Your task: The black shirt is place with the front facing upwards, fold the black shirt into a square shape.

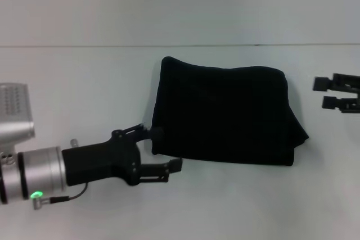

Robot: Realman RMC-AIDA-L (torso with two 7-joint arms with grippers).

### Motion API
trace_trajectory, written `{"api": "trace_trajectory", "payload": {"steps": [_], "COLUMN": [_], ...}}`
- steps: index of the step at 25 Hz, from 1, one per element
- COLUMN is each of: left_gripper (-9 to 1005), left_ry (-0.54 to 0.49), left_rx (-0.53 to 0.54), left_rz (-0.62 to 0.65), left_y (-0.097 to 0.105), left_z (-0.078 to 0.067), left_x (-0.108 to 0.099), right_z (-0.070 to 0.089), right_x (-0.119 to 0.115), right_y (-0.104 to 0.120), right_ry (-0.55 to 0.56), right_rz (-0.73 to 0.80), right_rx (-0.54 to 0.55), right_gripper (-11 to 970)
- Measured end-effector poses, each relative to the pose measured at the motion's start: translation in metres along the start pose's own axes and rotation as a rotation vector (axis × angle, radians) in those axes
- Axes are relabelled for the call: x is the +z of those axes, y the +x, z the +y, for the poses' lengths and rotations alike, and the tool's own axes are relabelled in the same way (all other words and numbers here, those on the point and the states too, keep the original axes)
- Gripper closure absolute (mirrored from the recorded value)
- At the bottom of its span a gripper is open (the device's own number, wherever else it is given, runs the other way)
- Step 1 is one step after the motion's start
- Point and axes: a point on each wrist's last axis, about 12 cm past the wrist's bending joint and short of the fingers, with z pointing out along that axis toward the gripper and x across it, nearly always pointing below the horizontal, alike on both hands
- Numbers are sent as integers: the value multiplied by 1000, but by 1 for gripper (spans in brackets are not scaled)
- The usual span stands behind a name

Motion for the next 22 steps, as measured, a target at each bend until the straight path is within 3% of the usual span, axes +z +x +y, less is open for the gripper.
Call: {"api": "trace_trajectory", "payload": {"steps": [9, 22], "left_gripper": [47, 48], "left_ry": [-1, -49], "left_rx": [94, 122], "left_rz": [58, 80], "left_y": [4, 4], "left_z": [-1, 5], "left_x": [-12, -17], "right_z": [14, 2], "right_x": [36, 45], "right_y": [-15, -5], "right_ry": [117, 139], "right_rz": [136, 127], "right_rx": [71, 186], "right_gripper": [29, 35]}}
